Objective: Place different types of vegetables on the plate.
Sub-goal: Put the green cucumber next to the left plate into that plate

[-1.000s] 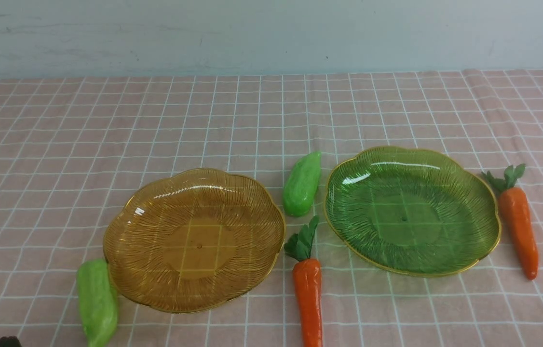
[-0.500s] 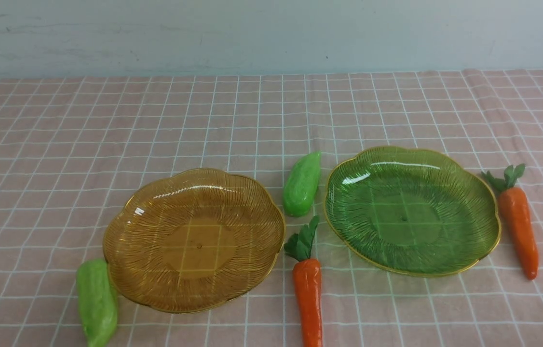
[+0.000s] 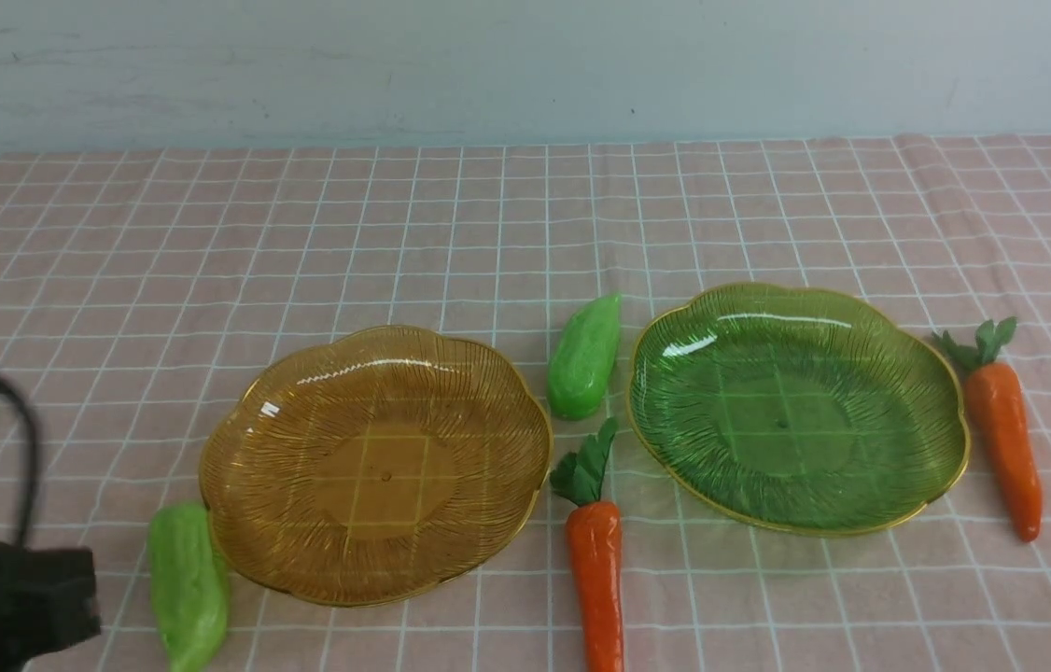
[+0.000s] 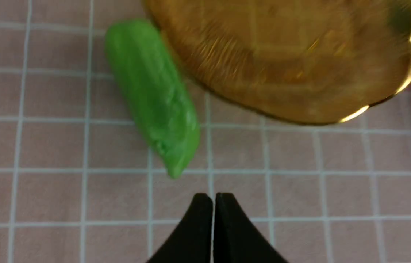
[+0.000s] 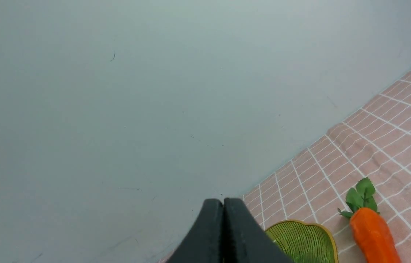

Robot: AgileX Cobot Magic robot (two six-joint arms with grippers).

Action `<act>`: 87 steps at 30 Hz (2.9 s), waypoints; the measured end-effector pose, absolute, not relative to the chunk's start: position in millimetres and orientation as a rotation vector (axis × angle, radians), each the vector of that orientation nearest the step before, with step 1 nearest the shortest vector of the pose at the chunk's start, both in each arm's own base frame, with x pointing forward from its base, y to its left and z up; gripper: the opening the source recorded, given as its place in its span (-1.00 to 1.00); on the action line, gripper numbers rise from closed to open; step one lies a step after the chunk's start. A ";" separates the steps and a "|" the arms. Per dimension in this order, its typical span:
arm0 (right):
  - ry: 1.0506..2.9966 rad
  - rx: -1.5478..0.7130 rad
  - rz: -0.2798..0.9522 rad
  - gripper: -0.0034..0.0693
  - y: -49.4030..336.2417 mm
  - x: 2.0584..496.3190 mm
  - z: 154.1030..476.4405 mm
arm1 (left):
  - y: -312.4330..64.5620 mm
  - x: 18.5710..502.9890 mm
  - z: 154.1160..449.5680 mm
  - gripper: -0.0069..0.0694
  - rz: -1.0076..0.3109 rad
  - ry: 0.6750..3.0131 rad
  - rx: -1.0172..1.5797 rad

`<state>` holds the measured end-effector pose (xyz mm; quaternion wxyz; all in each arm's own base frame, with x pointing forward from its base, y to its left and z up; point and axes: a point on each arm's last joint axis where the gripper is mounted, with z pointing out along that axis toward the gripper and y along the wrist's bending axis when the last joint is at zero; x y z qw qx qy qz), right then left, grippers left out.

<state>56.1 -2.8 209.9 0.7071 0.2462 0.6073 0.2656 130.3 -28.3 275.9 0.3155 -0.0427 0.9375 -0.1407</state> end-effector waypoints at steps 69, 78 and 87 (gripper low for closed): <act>2.716 0.277 0.072 -0.15 -25.3 315.1 207.8 | -101.8 285.8 236.7 -0.06 -0.096 2.686 0.388; 2.848 0.293 0.082 0.28 -27.5 343.7 148.6 | -108.5 303.6 218.0 0.40 -0.075 2.768 0.398; 2.867 0.270 0.075 -0.32 -28.2 349.3 157.9 | -118.0 319.0 262.6 0.31 -0.133 2.741 0.303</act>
